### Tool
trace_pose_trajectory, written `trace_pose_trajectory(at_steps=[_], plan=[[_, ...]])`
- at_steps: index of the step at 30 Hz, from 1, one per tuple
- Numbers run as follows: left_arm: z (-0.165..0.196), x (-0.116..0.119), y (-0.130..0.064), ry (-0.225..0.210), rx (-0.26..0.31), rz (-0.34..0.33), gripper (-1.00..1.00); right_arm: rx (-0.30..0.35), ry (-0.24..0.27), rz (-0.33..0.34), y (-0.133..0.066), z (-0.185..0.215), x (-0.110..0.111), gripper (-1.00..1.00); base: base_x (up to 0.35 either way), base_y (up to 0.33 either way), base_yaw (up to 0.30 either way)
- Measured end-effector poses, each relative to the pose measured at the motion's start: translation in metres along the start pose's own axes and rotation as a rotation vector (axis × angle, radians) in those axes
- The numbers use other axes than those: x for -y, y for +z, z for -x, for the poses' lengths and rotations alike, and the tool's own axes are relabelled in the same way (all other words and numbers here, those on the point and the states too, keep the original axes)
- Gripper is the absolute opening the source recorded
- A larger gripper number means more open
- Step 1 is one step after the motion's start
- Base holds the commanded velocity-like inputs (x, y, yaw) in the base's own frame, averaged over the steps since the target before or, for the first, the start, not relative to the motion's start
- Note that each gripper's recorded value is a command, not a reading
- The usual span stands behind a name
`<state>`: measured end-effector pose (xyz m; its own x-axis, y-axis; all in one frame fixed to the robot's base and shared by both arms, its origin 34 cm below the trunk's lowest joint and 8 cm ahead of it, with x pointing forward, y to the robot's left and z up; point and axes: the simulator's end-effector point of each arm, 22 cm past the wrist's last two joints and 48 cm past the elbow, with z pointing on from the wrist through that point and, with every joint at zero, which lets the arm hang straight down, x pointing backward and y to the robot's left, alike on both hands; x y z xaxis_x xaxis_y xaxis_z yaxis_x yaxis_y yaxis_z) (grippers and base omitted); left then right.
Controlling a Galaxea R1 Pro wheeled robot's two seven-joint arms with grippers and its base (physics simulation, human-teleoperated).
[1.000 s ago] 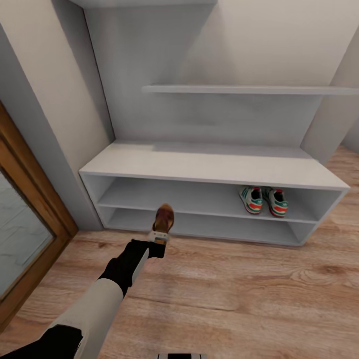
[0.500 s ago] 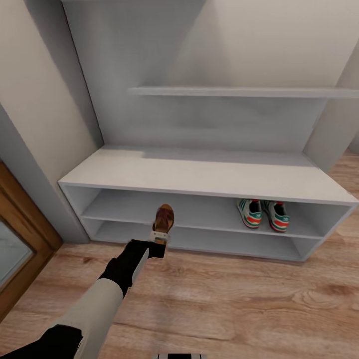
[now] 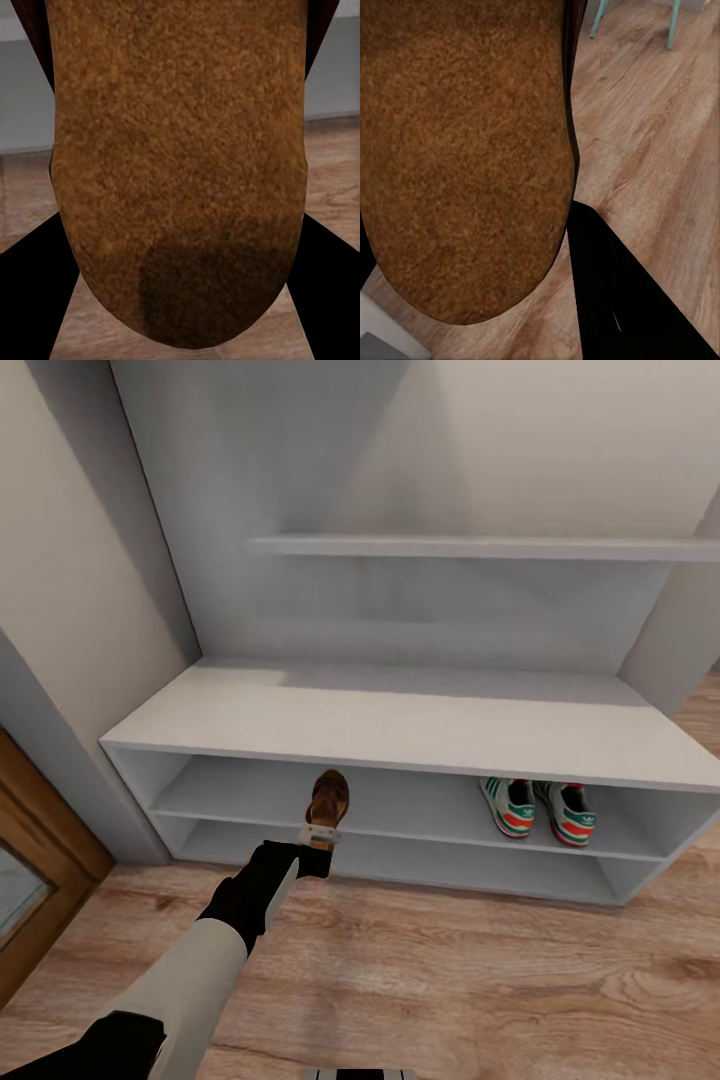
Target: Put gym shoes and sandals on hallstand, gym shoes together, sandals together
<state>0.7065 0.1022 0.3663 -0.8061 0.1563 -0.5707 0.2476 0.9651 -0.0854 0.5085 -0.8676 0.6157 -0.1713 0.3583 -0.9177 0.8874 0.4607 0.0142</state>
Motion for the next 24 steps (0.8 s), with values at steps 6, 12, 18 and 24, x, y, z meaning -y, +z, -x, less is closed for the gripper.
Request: trace_pose_trajectory(at_steps=[6, 12, 18, 24], plan=[[0.0002, 0.0, -0.0002, 0.0, 0.0, 0.0, -1.0, 0.0, 0.0, 0.001, -0.0001, 0.0002, 0.0, -1.0, 0.119, 0.0, 0.0], [0.0003, 0.0, -0.0004, 0.0, 0.001, 0.0, -1.0, 0.0, 0.001, 0.0, -0.0002, 0.0003, 0.0002, -1.0, 0.319, -0.029, 0.0], [0.0002, 0.0, -0.0004, 0.0, 0.001, 0.0, -1.0, 0.0, 0.001, 0.0, -0.0002, 0.0004, 0.0003, -1.0, 0.344, -0.114, 0.0], [0.0001, 0.0, -0.0002, 0.0, 0.0, 0.0, -1.0, 0.0, 0.0, -0.001, -0.0001, 0.0002, 0.0002, -1.0, 0.284, -0.107, 0.0]])
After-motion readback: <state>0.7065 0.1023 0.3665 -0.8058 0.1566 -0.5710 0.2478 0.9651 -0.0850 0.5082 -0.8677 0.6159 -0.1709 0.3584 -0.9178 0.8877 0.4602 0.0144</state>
